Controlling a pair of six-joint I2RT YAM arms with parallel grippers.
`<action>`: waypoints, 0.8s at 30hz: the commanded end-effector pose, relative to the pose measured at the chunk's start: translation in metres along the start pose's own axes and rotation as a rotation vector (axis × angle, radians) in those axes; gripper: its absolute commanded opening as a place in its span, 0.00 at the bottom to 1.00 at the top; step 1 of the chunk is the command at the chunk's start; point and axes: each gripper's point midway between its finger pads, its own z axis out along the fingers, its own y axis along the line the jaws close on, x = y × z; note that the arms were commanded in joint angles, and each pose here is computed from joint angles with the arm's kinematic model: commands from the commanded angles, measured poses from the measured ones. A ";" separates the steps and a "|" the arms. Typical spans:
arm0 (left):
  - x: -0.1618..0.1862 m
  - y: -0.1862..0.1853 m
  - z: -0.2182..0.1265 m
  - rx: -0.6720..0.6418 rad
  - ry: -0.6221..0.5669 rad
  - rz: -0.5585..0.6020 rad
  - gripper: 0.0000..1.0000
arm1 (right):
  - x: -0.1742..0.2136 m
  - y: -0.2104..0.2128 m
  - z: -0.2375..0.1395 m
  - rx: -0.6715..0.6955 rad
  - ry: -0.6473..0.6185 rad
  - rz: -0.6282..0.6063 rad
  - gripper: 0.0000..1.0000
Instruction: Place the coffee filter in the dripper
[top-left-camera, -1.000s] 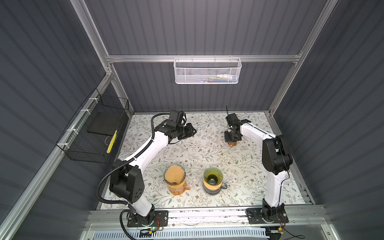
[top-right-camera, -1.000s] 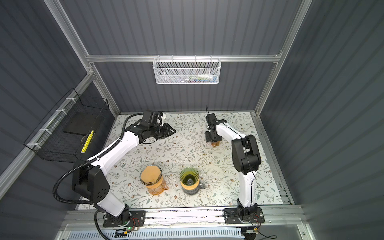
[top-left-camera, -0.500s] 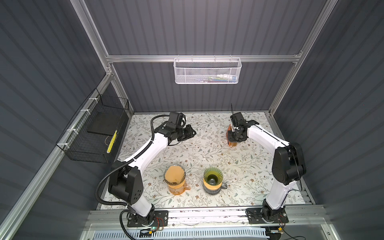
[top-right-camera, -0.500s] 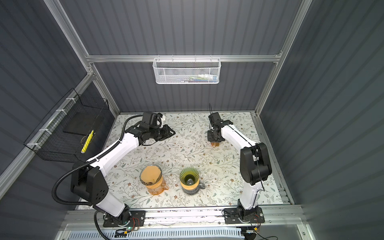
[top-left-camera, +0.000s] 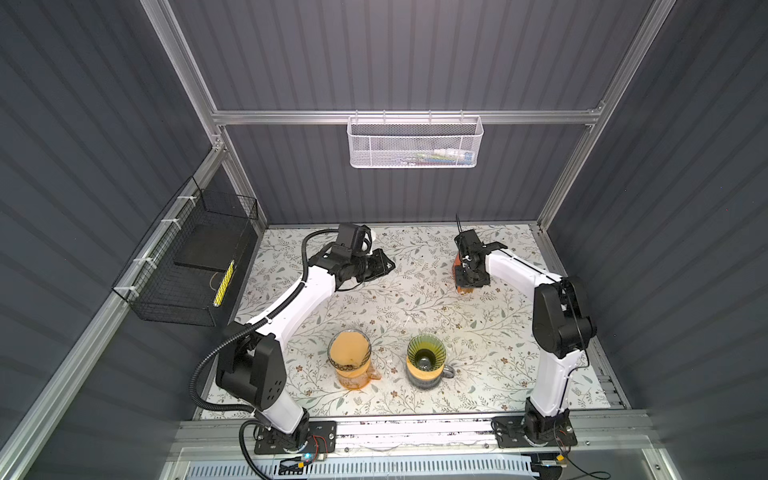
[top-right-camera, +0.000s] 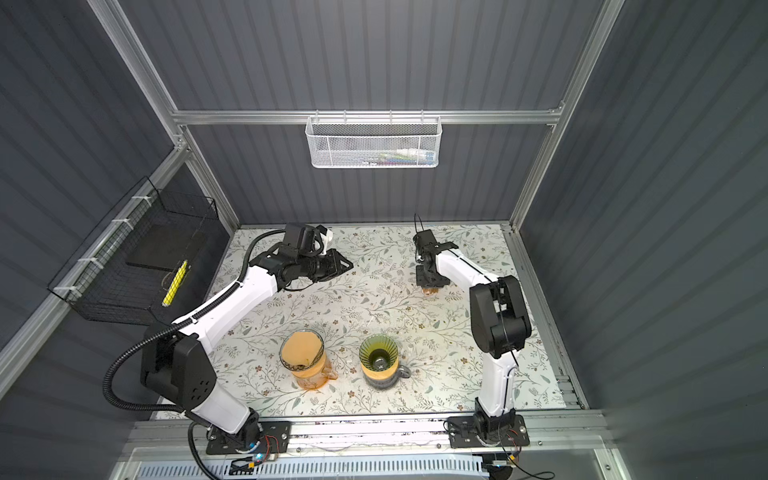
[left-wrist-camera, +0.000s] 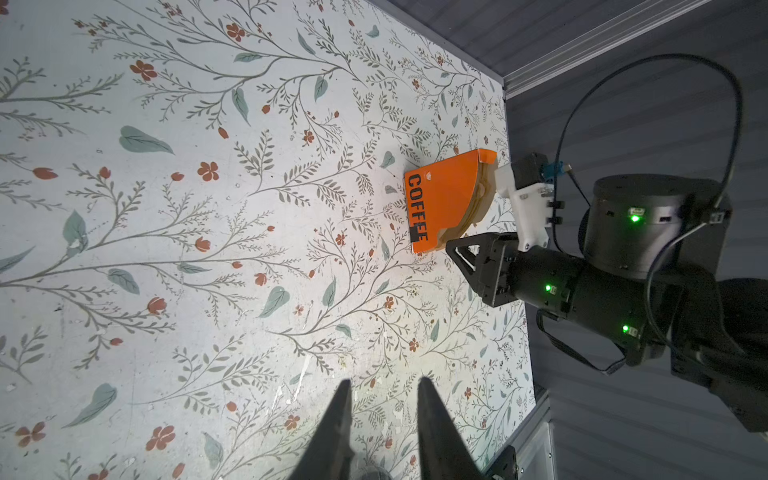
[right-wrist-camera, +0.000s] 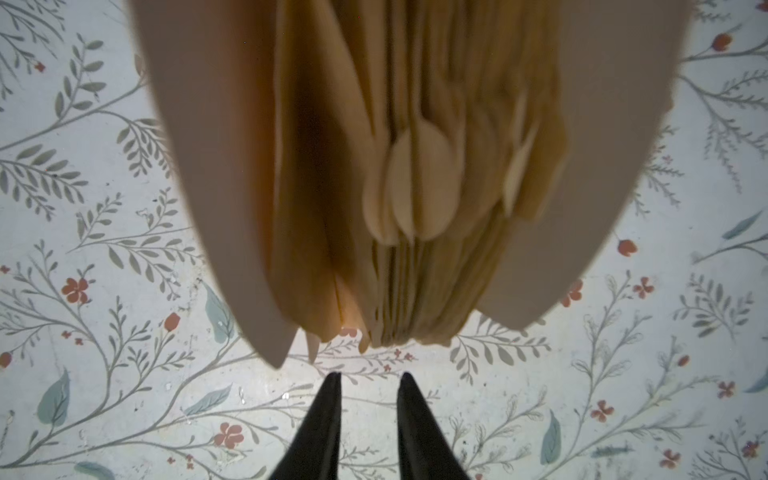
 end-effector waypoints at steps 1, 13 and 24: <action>0.001 -0.004 -0.005 0.017 0.006 0.013 0.28 | -0.011 -0.001 -0.004 0.022 -0.026 0.007 0.27; 0.002 -0.001 -0.004 0.008 0.015 0.016 0.28 | -0.012 0.001 0.010 0.028 -0.013 0.014 0.23; 0.005 0.002 -0.006 0.001 0.015 0.011 0.28 | -0.016 0.002 0.014 0.037 -0.007 0.010 0.20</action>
